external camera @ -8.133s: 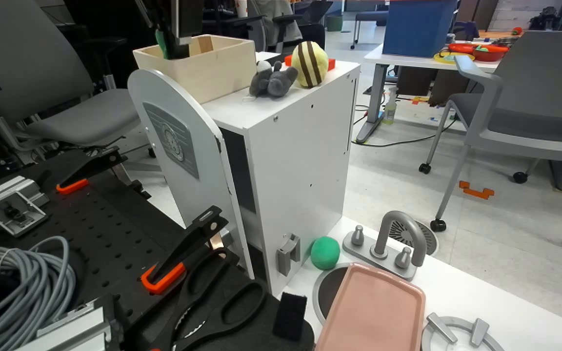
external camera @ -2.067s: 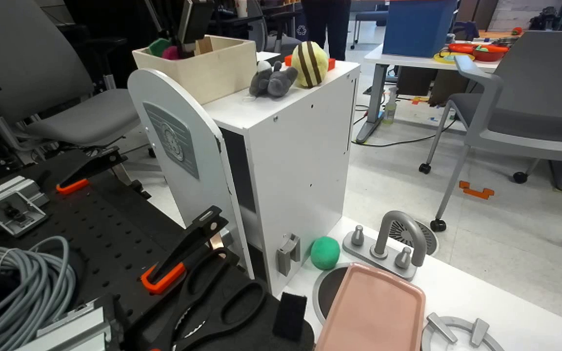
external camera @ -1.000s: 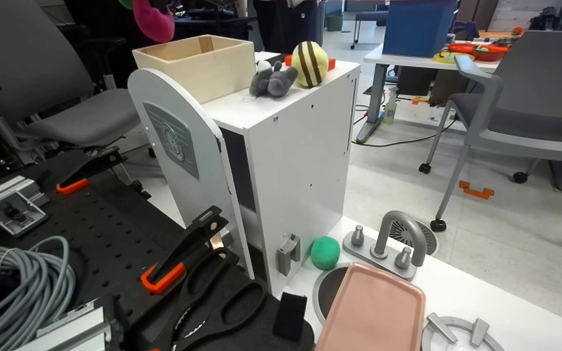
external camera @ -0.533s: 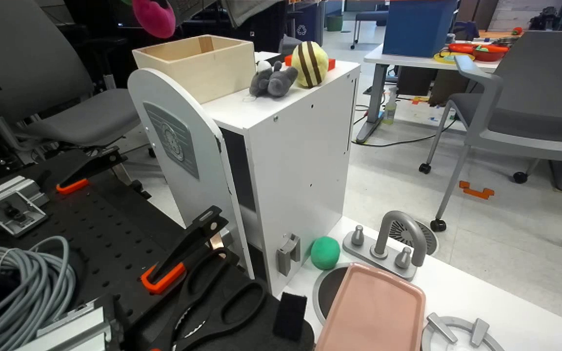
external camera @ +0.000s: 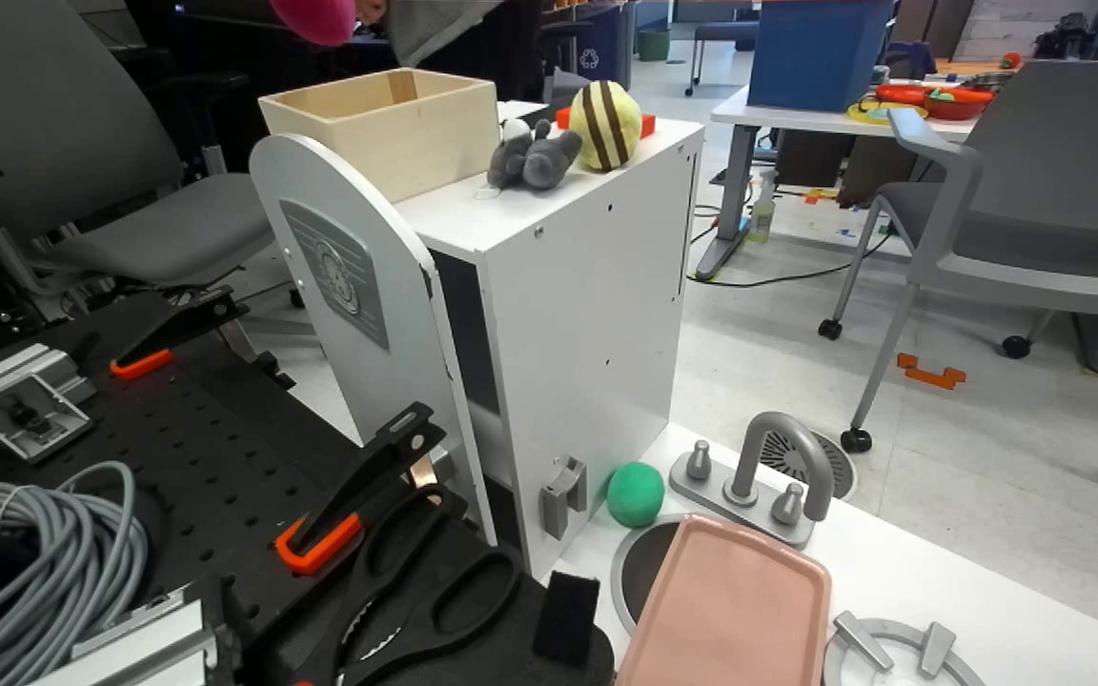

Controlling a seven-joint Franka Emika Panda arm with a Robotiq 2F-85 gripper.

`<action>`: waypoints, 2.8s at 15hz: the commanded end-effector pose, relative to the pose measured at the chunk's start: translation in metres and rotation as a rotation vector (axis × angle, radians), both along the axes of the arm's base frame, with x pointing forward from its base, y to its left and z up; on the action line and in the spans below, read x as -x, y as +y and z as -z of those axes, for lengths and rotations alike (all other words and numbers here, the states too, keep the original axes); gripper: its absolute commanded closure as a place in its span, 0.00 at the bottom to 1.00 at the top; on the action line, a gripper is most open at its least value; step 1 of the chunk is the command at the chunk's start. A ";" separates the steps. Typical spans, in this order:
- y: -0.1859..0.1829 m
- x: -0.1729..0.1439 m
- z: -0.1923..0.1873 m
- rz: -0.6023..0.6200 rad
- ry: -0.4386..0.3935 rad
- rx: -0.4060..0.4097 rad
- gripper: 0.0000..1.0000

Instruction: Pick up the pink plush toy and drop it in the sink

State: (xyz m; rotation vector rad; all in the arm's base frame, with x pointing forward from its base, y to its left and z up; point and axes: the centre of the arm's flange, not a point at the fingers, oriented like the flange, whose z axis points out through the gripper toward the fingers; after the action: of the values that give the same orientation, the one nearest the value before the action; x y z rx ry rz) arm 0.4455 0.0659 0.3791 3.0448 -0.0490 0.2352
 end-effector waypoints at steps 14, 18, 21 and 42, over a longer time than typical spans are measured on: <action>-0.094 0.037 -0.042 0.310 -0.095 -0.006 0.97; -0.106 0.035 -0.045 0.363 -0.112 -0.012 0.97; -0.103 0.026 -0.037 0.378 -0.100 -0.011 0.97; -0.169 0.049 -0.089 0.610 -0.239 -0.047 0.97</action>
State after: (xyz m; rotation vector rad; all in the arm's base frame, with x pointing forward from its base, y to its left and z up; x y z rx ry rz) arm 0.4028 -0.0940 0.4583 2.8785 -0.9188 0.5054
